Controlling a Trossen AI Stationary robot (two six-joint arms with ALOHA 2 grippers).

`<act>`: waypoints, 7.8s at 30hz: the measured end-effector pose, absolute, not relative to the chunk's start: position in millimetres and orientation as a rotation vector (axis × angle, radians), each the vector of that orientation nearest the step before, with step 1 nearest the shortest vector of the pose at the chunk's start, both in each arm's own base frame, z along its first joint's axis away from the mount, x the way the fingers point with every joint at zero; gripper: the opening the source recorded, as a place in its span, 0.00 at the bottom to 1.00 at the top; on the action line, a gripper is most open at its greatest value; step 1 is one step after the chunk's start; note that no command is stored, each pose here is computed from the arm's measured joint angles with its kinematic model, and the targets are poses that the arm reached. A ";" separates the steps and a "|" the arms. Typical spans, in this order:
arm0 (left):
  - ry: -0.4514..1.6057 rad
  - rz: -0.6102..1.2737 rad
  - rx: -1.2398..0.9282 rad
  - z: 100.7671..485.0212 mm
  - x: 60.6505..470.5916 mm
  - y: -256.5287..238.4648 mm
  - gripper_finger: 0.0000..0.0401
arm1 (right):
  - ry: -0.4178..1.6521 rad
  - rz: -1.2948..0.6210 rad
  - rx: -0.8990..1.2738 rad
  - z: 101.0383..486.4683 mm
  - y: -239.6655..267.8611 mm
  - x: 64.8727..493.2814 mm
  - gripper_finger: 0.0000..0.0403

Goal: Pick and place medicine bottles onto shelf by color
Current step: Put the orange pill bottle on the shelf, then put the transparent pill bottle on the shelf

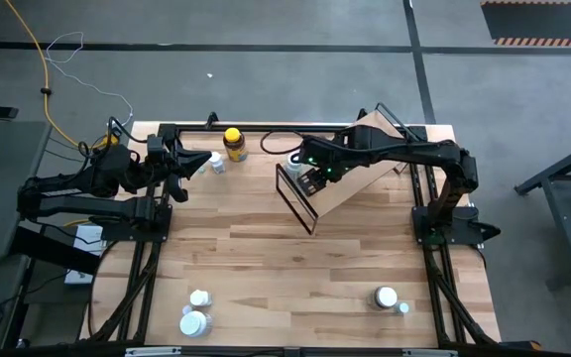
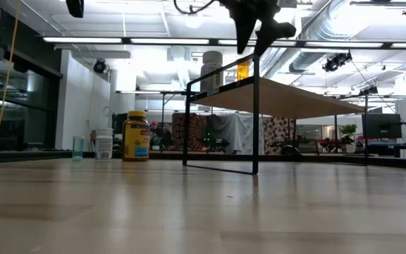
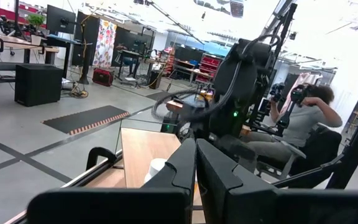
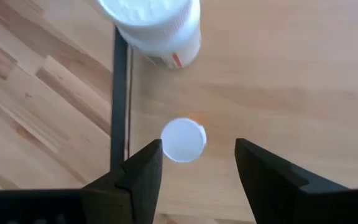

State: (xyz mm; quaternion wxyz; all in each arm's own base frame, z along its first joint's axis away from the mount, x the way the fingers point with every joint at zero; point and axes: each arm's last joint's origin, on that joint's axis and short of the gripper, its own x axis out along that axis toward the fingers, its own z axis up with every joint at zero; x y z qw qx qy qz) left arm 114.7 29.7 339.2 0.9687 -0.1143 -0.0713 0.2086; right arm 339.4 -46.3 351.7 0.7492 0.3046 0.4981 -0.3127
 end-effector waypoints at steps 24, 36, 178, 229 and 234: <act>-0.147 0.448 -0.231 339.2 114.3 30.4 0.01 | 0.834 -0.584 0.647 298.3 -33.9 265.2 0.05; -0.148 0.455 -0.232 339.2 114.2 30.6 0.01 | 0.606 -0.556 0.816 251.7 -32.8 277.3 0.00; -0.147 0.454 -0.231 339.2 114.2 30.6 0.01 | 1.453 -1.004 1.249 248.2 205.2 208.4 0.77; -0.109 0.490 -0.190 335.8 124.1 33.4 0.01 | 0.946 -0.420 0.860 364.3 154.2 232.0 0.51; -0.113 0.488 -0.205 335.9 123.9 33.3 0.01 | 0.760 -0.471 0.675 430.8 102.0 234.3 0.51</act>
